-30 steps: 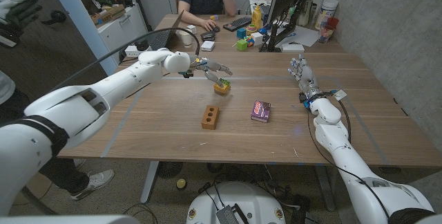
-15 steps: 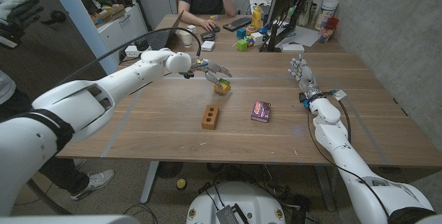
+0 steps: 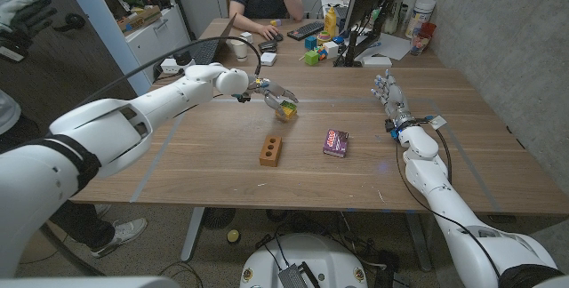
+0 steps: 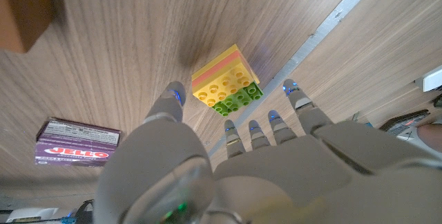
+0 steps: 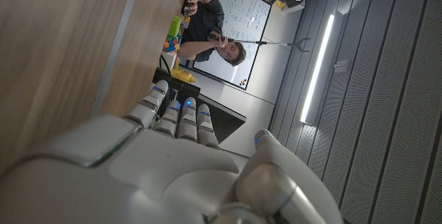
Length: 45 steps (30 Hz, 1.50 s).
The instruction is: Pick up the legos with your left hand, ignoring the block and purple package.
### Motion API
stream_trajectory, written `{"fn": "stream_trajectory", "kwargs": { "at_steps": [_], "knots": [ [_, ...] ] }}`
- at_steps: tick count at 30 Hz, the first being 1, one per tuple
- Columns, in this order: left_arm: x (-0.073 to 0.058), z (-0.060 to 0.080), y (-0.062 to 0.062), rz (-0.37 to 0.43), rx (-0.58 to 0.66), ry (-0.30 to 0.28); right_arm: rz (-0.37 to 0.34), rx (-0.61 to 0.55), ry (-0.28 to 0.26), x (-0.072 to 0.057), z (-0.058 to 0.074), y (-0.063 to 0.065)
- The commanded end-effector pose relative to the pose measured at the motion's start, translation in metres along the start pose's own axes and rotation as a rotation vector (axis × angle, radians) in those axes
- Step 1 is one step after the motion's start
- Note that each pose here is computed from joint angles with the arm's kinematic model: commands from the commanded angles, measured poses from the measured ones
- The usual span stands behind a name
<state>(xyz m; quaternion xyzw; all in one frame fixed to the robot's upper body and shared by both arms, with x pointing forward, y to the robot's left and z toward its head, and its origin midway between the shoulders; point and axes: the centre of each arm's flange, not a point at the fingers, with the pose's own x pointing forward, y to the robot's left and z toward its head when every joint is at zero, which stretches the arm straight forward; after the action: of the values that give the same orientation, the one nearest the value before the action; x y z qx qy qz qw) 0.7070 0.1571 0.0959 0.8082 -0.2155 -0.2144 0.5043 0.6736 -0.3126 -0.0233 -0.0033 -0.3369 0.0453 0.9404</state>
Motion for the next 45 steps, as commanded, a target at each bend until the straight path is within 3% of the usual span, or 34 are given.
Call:
{"fn": "stream_trajectory", "kwargs": {
  "at_steps": [1,20,32,39,45],
  "knots": [
    [0.0044,0.0034,-0.0044,-0.016,0.035,0.002,-0.002,0.004,-0.003,0.0013,-0.0005,-0.0013],
    [0.0109,0.0059,-0.0075,-0.018,0.055,0.000,-0.005,0.003,-0.004,0.0041,-0.0008,-0.0035],
    [0.0117,0.0081,-0.0064,0.004,0.072,0.004,-0.014,-0.002,-0.014,0.0042,0.0015,-0.0064],
    [0.0104,0.0085,-0.0042,0.062,0.079,0.015,-0.015,-0.002,-0.016,0.0054,0.0022,-0.0069],
    [0.0100,0.0086,-0.0049,0.053,0.077,0.023,-0.014,0.000,-0.018,0.0057,0.0021,-0.0067]
  ]
}}
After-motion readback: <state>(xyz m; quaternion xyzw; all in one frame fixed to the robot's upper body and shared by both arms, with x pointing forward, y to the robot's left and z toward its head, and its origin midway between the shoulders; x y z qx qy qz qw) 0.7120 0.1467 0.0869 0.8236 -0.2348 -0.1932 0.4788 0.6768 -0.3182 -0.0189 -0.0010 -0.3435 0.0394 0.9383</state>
